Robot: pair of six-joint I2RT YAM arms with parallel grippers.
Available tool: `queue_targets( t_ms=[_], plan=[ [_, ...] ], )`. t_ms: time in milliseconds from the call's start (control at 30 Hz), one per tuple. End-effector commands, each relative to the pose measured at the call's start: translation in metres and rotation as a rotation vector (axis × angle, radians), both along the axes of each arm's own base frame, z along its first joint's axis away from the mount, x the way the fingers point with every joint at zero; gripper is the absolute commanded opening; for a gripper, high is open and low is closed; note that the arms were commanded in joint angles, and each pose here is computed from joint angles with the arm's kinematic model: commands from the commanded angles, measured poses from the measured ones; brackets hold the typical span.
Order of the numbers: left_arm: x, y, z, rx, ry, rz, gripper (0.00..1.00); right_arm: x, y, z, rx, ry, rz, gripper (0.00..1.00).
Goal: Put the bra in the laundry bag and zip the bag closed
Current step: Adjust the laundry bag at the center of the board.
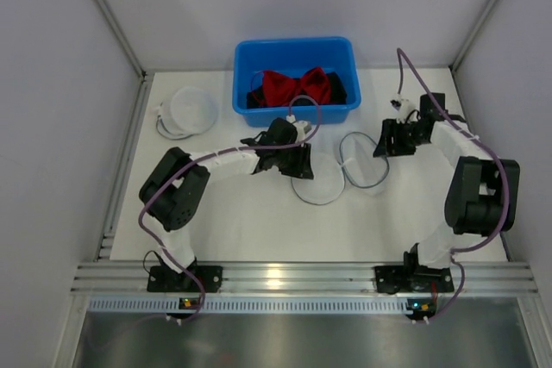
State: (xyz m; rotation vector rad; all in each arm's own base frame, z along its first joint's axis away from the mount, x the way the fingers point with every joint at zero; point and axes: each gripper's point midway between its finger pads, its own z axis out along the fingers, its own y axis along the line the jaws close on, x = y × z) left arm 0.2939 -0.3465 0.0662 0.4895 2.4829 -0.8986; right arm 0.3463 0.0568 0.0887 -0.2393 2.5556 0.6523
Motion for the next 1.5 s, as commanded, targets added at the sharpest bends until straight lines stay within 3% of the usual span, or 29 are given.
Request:
queue_targets(
  t_ms=[0,100,133,233,300,467,567,600,733,767,867,900,967,1000,1067,1133,1167,1467],
  plan=[
    [0.018,-0.005,0.002,0.003,-0.053,0.006,0.41,0.003,-0.013,-0.019,-0.073,0.011,-0.01,0.52],
    [0.03,-0.011,-0.004,0.031,-0.055,-0.002,0.4,0.012,-0.026,-0.032,-0.123,0.021,-0.053,0.35],
    [0.035,-0.012,-0.004,0.04,-0.068,-0.004,0.39,0.014,-0.03,-0.034,-0.133,0.024,-0.075,0.21],
    [0.052,-0.011,-0.011,0.104,-0.116,0.002,0.33,0.024,-0.048,-0.03,-0.16,0.013,-0.149,0.05],
    [0.061,-0.015,-0.007,0.112,-0.149,-0.008,0.29,0.029,-0.06,-0.027,-0.178,0.004,-0.186,0.0],
    [0.083,-0.02,0.02,0.117,-0.26,-0.01,0.28,0.031,-0.093,-0.016,-0.237,-0.033,-0.317,0.0],
    [0.079,-0.028,0.054,0.054,-0.322,-0.086,0.37,0.03,-0.099,-0.008,-0.245,-0.064,-0.345,0.0],
    [0.075,-0.031,0.079,0.013,-0.36,-0.109,0.46,0.031,-0.101,-0.005,-0.248,-0.074,-0.354,0.0],
    [0.073,-0.028,0.151,-0.088,-0.487,-0.147,0.66,0.034,-0.114,0.008,-0.262,-0.088,-0.428,0.09],
    [0.085,-0.022,0.173,-0.087,-0.545,-0.106,0.68,0.035,-0.121,0.011,-0.266,-0.089,-0.454,0.11],
    [0.13,0.012,0.215,-0.024,-0.69,0.042,0.73,0.04,-0.133,0.022,-0.247,-0.104,-0.488,0.27],
    [0.147,0.027,0.223,0.009,-0.722,0.096,0.74,0.041,-0.133,0.024,-0.238,-0.105,-0.487,0.45],
    [0.17,0.039,0.234,0.04,-0.765,0.15,0.76,0.04,-0.132,0.03,-0.206,-0.105,-0.48,0.59],
    [0.184,0.052,0.233,0.058,-0.768,0.18,0.77,0.04,-0.132,0.032,-0.2,-0.107,-0.477,0.73],
    [0.206,0.061,0.22,0.095,-0.762,0.213,0.77,0.039,-0.126,0.044,-0.169,-0.126,-0.462,0.79],
    [0.227,0.075,0.227,0.105,-0.78,0.261,0.77,0.038,-0.121,0.06,-0.142,-0.167,-0.447,0.89],
    [0.239,0.077,0.206,0.129,-0.754,0.261,0.76,0.038,-0.118,0.069,-0.131,-0.185,-0.439,0.96],
    [0.31,0.118,0.156,0.209,-0.727,0.409,0.75,0.021,-0.091,0.114,-0.043,-0.267,-0.345,1.0]
  ],
)
